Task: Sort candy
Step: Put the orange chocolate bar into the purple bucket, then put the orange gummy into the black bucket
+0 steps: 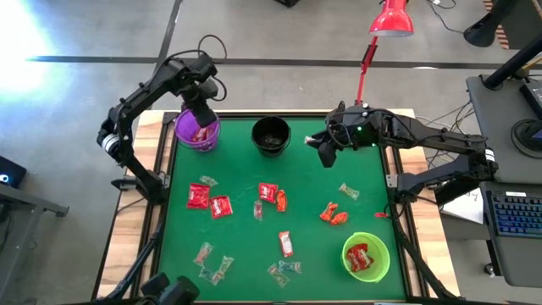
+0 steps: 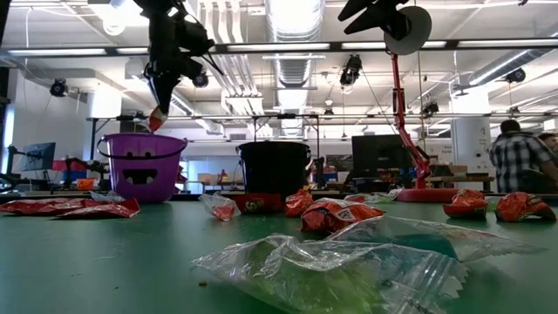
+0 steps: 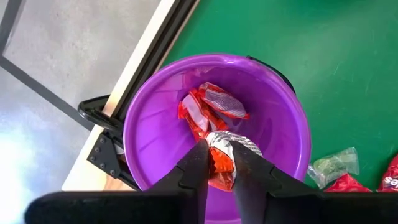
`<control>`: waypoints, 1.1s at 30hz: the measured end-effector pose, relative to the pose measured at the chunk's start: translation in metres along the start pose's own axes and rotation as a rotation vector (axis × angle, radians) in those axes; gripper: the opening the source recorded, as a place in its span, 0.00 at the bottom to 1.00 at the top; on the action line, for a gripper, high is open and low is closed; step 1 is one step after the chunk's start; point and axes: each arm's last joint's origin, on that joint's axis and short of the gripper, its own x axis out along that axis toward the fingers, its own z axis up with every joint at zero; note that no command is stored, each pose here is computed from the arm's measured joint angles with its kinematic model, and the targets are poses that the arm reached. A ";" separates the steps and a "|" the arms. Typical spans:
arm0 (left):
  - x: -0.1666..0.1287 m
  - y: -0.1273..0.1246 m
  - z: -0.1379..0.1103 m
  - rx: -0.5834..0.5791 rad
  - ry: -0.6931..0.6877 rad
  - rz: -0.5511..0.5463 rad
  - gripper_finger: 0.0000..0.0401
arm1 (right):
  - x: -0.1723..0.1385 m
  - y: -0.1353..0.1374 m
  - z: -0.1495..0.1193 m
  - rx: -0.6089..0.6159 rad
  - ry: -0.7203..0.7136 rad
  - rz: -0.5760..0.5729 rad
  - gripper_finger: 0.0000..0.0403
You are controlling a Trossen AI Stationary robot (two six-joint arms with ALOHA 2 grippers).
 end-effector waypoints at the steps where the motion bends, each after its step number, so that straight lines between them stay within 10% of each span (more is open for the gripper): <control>1: 0.000 0.000 0.000 0.000 0.000 0.000 0.13 | 0.000 0.000 0.000 0.000 0.000 0.000 0.33; 13: -0.001 -0.005 -0.005 0.000 0.045 -0.041 0.30 | 0.000 0.000 0.000 -0.001 0.000 0.000 0.33; 33: -0.071 -0.085 -0.048 0.025 -0.197 -0.239 0.29 | 0.000 -0.001 -0.002 -0.022 0.025 -0.010 0.33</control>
